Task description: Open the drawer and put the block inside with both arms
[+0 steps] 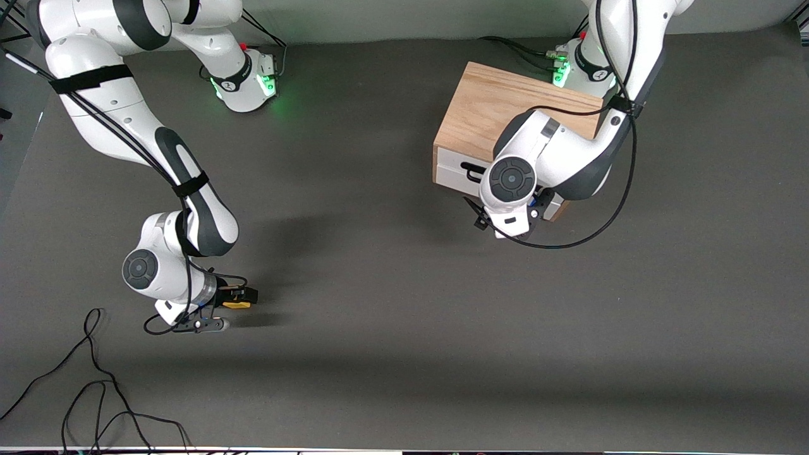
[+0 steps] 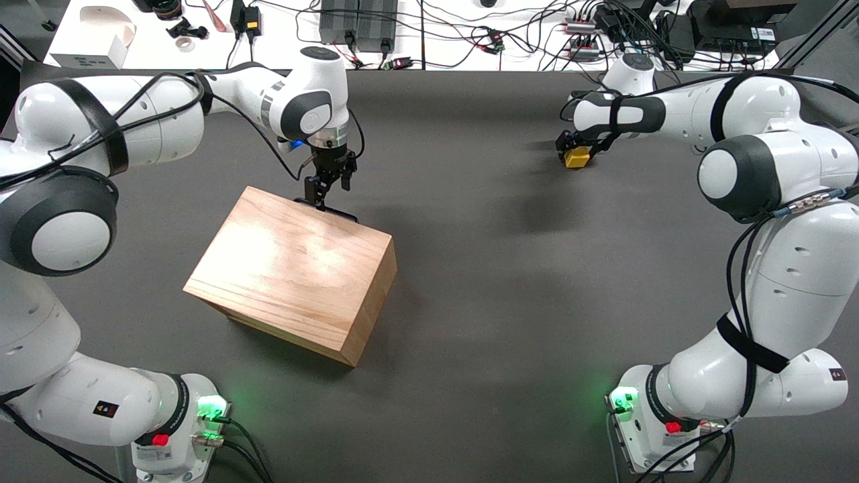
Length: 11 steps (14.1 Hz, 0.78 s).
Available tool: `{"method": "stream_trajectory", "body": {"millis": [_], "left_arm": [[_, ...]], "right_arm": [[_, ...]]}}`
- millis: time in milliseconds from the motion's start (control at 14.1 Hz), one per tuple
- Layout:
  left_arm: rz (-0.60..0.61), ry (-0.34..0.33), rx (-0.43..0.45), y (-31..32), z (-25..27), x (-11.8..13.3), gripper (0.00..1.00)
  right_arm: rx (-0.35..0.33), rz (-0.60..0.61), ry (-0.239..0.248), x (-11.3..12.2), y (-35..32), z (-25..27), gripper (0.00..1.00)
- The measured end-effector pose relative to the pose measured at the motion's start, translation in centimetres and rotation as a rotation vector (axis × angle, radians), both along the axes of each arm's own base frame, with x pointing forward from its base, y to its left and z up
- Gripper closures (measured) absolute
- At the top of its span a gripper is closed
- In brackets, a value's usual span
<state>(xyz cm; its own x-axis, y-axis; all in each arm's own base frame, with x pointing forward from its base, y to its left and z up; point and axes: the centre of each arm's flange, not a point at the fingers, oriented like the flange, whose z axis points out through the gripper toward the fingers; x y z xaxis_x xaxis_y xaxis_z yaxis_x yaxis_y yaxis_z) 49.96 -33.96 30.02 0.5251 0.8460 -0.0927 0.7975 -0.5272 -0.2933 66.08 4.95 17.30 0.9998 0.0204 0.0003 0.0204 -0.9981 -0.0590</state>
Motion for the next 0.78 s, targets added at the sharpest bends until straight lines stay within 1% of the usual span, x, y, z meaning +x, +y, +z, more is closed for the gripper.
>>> {"method": "stream_trajectory", "body": {"millis": [212, 495, 778], "left_arm": [[-0.003, -0.010, 0.003, 0.0, 0.0, 0.2, 0.00], [-0.002, -0.019, -0.003, -0.3, -0.1, 1.3, 0.00], [0.005, -0.030, -0.011, -0.8, -0.1, 2.9, 0.00]], "right_arm": [[-0.009, 0.005, -0.004, 0.1, -0.2, 0.2, 0.44], [-0.009, 0.005, -0.005, 0.1, -0.2, 0.2, 0.44], [-0.009, 0.005, -0.005, 0.1, -0.2, 0.2, 0.44]]}}
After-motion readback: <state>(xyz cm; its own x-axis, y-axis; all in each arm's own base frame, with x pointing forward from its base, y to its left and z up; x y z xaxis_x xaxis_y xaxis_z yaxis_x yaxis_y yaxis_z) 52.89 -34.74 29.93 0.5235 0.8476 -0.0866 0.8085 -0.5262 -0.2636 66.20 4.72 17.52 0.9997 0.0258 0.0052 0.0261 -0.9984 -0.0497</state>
